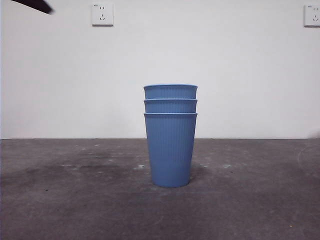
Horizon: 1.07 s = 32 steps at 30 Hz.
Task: Pick up the cup on the top,put the cup on the left,pick up the cup in the middle,put the cup on the right
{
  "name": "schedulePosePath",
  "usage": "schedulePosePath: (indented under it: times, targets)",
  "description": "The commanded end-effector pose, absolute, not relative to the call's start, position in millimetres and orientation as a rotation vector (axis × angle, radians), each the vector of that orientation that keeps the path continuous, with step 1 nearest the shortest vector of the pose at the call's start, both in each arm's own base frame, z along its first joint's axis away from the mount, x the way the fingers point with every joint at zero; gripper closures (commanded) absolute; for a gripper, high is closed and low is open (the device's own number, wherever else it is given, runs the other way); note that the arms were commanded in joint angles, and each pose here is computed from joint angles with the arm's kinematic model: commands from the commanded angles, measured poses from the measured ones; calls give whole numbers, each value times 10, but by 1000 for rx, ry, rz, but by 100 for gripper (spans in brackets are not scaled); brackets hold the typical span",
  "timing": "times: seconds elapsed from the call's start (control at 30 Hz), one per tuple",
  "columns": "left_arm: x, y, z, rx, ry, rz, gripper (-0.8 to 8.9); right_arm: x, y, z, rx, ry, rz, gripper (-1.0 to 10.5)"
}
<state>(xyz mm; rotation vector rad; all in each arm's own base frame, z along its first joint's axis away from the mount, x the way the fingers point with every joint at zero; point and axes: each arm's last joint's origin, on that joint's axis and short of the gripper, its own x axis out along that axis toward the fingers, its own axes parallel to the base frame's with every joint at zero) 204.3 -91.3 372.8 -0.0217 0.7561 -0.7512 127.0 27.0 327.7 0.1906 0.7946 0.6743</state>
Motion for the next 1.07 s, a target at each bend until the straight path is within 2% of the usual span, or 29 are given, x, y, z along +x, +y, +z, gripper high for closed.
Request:
schedulePosePath:
  times: [0.03, 0.27, 0.43, 0.57, 0.8, 0.87, 0.97, 1.07]
  targets:
    - [2273, -1145, 3681, 10, 805, -761, 263, 1286, 274, 3277, 192, 796, 676, 382]
    - [2829, -1734, 3402, 103, 930, -751, 262, 1317, 277, 3261, 196, 809, 675, 382]
    - [2974, -2021, 3042, 163, 1038, -750, 263, 1331, 278, 3254, 196, 815, 672, 382]
    - [2975, -2101, 2972, 213, 1040, -707, 287, 1330, 278, 3255, 196, 815, 672, 382]
    - [2971, -2135, 2878, 226, 1095, -704, 290, 1330, 278, 3255, 196, 815, 672, 382]
    - [2962, -2161, 2883, 220, 1087, -708, 377, 1330, 278, 3255, 196, 815, 672, 382]
    - [2993, -2185, 2791, 217, 1123, -696, 378, 1330, 278, 3255, 196, 815, 672, 382]
    - [3004, -2222, 2810, 182, 1098, -687, 384, 1330, 278, 3255, 196, 815, 672, 382]
